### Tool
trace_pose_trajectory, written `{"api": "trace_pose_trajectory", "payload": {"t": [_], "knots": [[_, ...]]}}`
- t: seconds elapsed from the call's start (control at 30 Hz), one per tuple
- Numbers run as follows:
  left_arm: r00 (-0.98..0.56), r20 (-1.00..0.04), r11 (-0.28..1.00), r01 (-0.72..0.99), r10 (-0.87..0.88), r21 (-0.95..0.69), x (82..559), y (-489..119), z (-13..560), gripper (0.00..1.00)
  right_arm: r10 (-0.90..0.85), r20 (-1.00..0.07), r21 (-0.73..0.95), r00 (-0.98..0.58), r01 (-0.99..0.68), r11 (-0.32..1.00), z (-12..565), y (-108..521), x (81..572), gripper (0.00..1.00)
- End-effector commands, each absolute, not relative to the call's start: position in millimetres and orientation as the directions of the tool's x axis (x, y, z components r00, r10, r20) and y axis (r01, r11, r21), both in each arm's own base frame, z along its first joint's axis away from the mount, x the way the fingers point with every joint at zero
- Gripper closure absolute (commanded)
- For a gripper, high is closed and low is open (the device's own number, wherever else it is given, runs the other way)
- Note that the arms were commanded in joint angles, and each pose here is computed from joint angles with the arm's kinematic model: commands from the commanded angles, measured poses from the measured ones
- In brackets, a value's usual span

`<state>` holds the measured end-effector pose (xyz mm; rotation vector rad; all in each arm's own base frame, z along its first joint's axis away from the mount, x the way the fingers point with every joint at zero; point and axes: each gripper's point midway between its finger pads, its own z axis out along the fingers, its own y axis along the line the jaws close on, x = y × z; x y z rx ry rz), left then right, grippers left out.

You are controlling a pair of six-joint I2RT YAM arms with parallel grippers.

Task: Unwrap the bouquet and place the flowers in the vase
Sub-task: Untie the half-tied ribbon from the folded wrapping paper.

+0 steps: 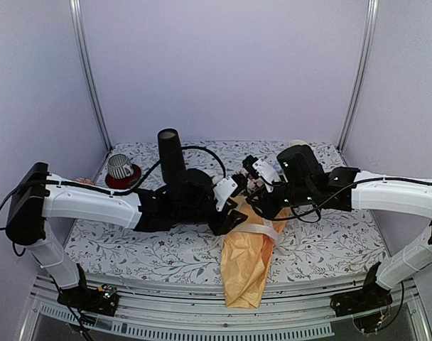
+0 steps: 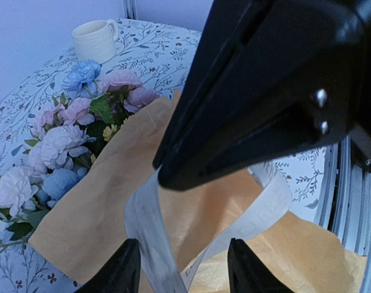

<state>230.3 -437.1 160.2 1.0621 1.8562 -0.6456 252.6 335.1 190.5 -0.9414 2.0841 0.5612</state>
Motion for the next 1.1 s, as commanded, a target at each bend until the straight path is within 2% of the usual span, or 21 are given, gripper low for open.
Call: {"api": "trace_pose_trajectory", "payload": {"t": [0.0, 0.13, 0.17, 0.27, 0.33, 0.37, 0.47, 0.57, 0.67, 0.9, 1.07], "knots": [[-0.258, -0.889, 0.55, 0.835, 0.377, -0.009, 242.0, -440.3, 171.8, 0.48, -0.436, -0.81, 0.097, -0.392, -0.823, 0.56, 199.6, 353.4, 250.7, 0.97], [-0.279, -0.896, 0.581, 0.813, 0.346, -0.028, 252.6, -436.5, 174.7, 0.53, -0.426, -0.82, 0.114, -0.383, -0.837, 0.535, 204.0, 358.3, 247.4, 0.96], [-0.285, -0.896, 0.591, 0.806, 0.341, -0.032, 255.3, -435.0, 174.1, 0.58, -0.425, -0.82, 0.116, -0.382, -0.84, 0.531, 204.1, 358.3, 246.1, 0.96], [-0.307, -0.893, 0.622, 0.782, 0.331, -0.038, 262.5, -429.4, 169.9, 0.87, -0.424, -0.82, 0.119, -0.385, -0.839, 0.532, 201.7, 354.7, 243.3, 0.94], [-0.319, -0.89, 0.636, 0.771, 0.326, -0.043, 264.8, -425.0, 165.8, 0.98, -0.422, -0.817, 0.126, -0.393, -0.836, 0.534, 198.0, 350.1, 239.7, 0.91], [-0.322, -0.89, 0.638, 0.769, 0.322, -0.048, 264.9, -423.5, 164.8, 1.0, -0.42, -0.817, 0.128, -0.395, -0.835, 0.536, 196.8, 348.0, 238.0, 0.91], [-0.328, -0.891, 0.639, 0.767, 0.313, -0.057, 263.5, -419.6, 162.2, 1.0, -0.412, -0.817, 0.138, -0.403, -0.83, 0.54, 193.0, 340.7, 232.2, 0.89], [-0.328, -0.895, 0.646, 0.76, 0.301, -0.061, 262.2, -414.3, 163.2, 1.0, -0.409, -0.811, 0.142, -0.419, -0.818, 0.557, 187.7, 331.0, 227.9, 0.76], [-0.325, -0.903, 0.658, 0.75, 0.281, -0.065, 262.2, -408.2, 167.6, 1.0, -0.407, -0.801, 0.14, -0.439, -0.799, 0.585, 182.8, 319.3, 224.6, 0.69], [-0.31, -0.921, 0.662, 0.745, 0.235, -0.081, 258.8, -400.7, 180.6, 1.0, -0.428, -0.759, 0.149, -0.491, -0.771, 0.619, 161.1, 299.8, 214.2, 0.66], [-0.305, -0.925, 0.659, 0.747, 0.226, -0.085, 257.8, -399.7, 185.4, 1.0, -0.412, -0.766, 0.161, -0.494, -0.768, 0.62, 162.0, 295.0, 209.9, 0.61]]}}
